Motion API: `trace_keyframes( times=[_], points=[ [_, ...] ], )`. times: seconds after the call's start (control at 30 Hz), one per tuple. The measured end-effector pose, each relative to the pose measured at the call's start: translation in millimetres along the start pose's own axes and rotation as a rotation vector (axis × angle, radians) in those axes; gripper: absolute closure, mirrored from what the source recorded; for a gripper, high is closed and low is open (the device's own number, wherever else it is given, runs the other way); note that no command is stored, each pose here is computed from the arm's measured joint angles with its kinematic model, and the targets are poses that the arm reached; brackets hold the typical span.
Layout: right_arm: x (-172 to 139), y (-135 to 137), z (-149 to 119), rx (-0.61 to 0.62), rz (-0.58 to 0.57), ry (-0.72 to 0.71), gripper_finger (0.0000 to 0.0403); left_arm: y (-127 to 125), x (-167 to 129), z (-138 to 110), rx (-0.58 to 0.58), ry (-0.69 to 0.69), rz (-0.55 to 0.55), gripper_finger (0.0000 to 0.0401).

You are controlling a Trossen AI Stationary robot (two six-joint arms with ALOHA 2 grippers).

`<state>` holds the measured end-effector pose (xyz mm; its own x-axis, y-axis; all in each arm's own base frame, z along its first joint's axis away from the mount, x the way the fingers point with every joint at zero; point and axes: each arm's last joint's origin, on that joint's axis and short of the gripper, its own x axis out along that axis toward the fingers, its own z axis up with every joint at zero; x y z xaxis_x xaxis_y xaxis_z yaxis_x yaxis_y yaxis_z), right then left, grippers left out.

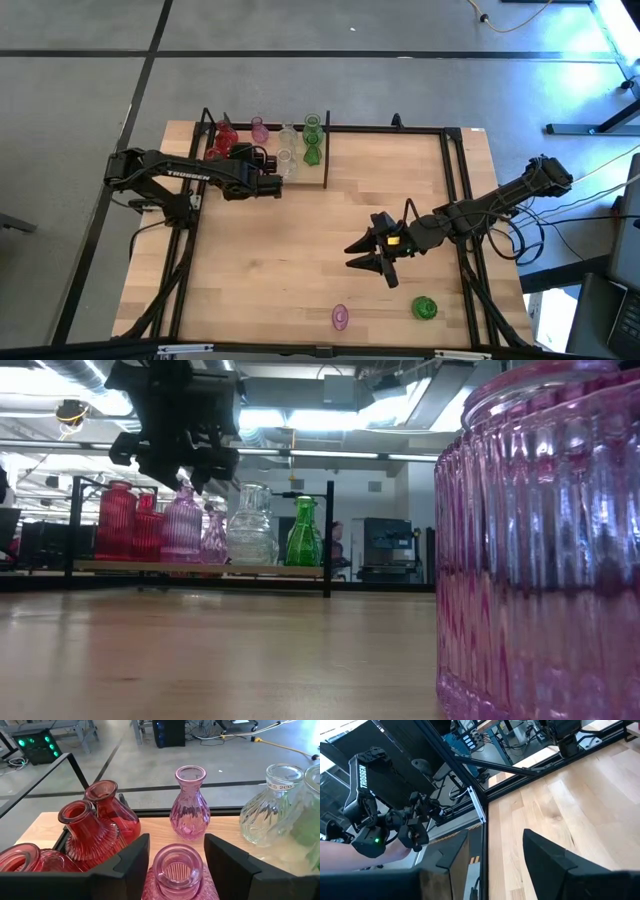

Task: Sort vases onto shelf
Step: Put the left purple vase on the shelf aligned with the other purple vase

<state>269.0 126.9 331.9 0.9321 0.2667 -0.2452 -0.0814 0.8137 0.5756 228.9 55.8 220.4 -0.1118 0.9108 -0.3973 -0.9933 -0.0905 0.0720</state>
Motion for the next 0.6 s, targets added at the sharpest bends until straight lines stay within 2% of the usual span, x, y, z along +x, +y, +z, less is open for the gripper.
trace_keyframes(
  times=[0.3,0.43,0.6],
  points=[
    [0,0,1,0.01,0.004,-0.006,0.0235,-1,-3,3,0.007,-0.028,-0.004,0.0217],
    [0,0,1,0.023,0.004,-0.006,0.0235,-4,-18,23,-0.001,-0.115,-0.031,0.0217],
    [0,0,1,0.024,0.004,-0.006,0.0235,-11,-32,49,0.065,-0.188,-0.045,0.0217]
  ],
)
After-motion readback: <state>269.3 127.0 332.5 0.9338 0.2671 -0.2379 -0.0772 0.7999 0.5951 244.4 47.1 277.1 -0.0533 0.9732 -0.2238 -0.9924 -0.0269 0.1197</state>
